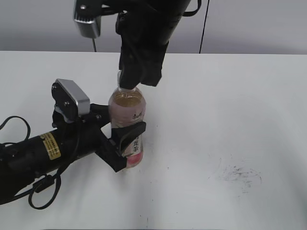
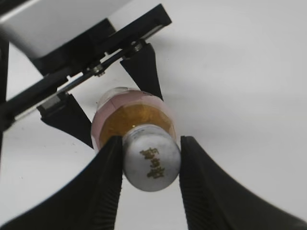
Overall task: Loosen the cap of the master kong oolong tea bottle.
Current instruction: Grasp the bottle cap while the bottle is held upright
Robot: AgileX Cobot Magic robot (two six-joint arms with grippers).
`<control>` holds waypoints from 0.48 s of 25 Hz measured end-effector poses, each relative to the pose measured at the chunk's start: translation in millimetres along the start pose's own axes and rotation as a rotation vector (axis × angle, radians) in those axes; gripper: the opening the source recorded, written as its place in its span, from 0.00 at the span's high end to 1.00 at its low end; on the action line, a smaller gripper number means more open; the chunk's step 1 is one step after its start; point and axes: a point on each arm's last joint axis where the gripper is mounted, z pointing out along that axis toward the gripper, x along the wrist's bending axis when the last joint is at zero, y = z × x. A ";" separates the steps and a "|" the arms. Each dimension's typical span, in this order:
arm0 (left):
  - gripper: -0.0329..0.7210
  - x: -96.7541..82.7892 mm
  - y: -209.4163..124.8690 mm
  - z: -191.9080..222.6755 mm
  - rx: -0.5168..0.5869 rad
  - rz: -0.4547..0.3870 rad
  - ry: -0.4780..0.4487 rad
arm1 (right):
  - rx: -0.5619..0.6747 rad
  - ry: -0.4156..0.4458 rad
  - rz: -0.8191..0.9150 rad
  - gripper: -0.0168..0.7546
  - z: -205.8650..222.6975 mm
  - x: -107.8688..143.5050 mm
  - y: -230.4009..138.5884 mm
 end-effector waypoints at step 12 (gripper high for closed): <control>0.43 1.0 -0.8 0.1 -0.001 -0.012 0.010 | -0.126 -0.062 0.016 0.17 -1.0 -5.7 11.4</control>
